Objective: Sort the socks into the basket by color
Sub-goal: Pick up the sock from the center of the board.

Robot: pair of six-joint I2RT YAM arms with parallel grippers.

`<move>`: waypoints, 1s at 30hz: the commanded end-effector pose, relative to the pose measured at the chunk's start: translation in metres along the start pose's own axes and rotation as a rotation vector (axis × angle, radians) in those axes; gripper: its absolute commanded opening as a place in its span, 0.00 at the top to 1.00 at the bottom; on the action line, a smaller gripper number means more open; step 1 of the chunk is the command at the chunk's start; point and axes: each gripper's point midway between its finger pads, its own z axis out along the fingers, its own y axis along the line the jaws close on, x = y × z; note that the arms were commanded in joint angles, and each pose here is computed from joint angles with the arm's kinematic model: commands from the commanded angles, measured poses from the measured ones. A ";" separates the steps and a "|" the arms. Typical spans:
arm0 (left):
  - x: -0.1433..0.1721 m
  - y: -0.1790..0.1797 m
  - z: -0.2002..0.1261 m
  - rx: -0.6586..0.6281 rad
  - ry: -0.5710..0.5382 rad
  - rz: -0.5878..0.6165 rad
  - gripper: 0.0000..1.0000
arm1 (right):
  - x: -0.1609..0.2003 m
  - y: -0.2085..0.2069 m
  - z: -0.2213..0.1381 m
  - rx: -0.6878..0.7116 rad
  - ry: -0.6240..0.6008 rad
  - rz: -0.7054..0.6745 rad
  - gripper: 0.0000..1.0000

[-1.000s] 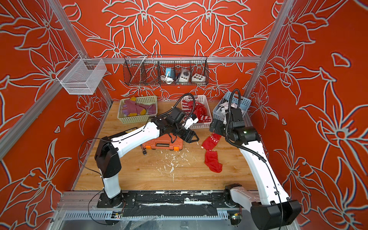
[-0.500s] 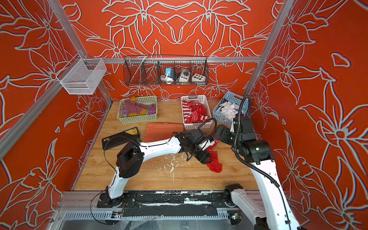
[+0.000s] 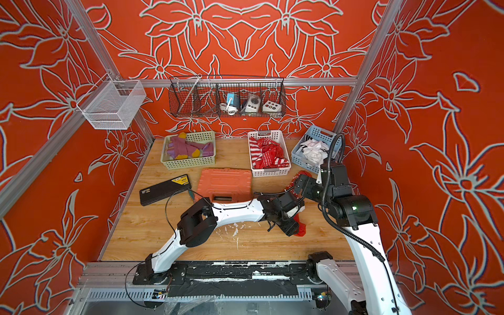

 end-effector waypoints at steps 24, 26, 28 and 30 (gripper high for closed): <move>0.046 0.036 0.008 -0.178 0.150 0.011 1.00 | -0.003 0.002 -0.005 -0.005 -0.004 0.015 0.02; 0.039 0.032 -0.007 -0.154 0.118 0.007 1.00 | -0.007 0.003 -0.008 -0.005 -0.017 0.013 0.03; 0.032 0.033 -0.025 -0.135 0.086 -0.009 1.00 | -0.013 0.004 -0.013 -0.006 -0.038 0.012 0.03; 0.025 0.033 -0.043 -0.114 0.062 -0.026 1.00 | -0.018 0.005 -0.018 -0.008 -0.058 0.011 0.03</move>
